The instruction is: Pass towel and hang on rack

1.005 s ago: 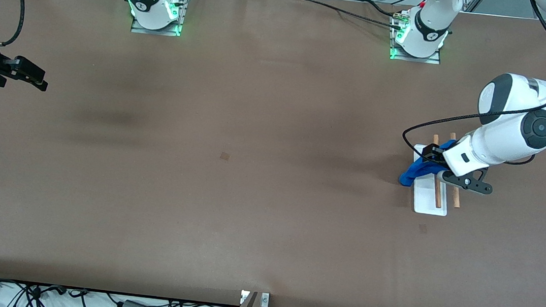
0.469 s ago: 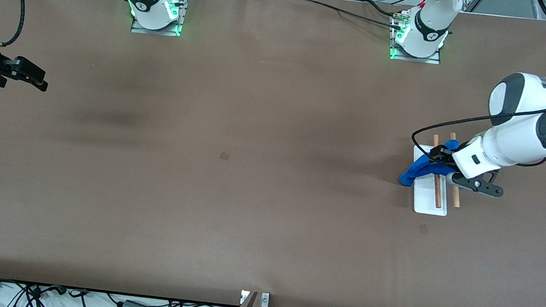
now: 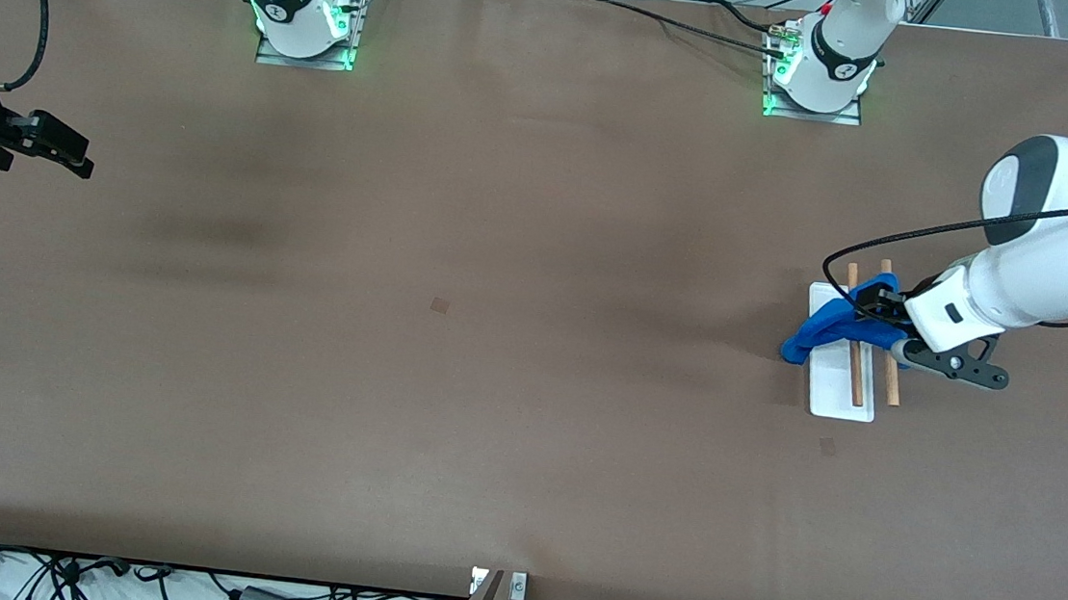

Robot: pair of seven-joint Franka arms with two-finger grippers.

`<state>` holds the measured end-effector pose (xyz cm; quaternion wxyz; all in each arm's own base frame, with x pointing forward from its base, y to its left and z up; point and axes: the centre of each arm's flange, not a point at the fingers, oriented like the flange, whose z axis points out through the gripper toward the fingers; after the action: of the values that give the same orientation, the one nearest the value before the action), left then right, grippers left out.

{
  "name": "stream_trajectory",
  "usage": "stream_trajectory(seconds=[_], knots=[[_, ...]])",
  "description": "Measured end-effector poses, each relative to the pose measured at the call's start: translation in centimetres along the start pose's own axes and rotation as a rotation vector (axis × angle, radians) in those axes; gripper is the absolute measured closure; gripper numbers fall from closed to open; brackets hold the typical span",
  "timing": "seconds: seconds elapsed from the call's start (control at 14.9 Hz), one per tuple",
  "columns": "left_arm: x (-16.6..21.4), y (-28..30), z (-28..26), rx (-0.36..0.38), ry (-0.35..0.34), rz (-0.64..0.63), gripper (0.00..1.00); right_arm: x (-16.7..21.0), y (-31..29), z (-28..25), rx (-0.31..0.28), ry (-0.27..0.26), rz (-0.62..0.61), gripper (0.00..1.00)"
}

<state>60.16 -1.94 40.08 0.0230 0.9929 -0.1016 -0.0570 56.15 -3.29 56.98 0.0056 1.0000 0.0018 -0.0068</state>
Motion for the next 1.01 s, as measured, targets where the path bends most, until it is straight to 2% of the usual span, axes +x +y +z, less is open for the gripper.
stream_trajectory(seconds=[0.6,0.67,0.8,1.01], knots=[[0.1,-0.6,-6.8,0.001,-0.022,-0.008,0.13,0.0,0.0,0.0,0.0,0.0,0.001,0.0],[0.1,-0.7,-7.5,0.0,-0.025,-0.009,0.11,0.0,0.1,0.0,0.0,0.0,0.001,0.0],[0.0,-1.0,-8.7,-0.002,-0.031,-0.014,0.0,0.0,0.1,0.0,0.0,0.0,0.001,0.0],[0.0,-1.4,-9.9,-0.001,-0.018,-0.018,0.0,0.0,0.1,0.0,0.0,0.0,0.002,0.0]])
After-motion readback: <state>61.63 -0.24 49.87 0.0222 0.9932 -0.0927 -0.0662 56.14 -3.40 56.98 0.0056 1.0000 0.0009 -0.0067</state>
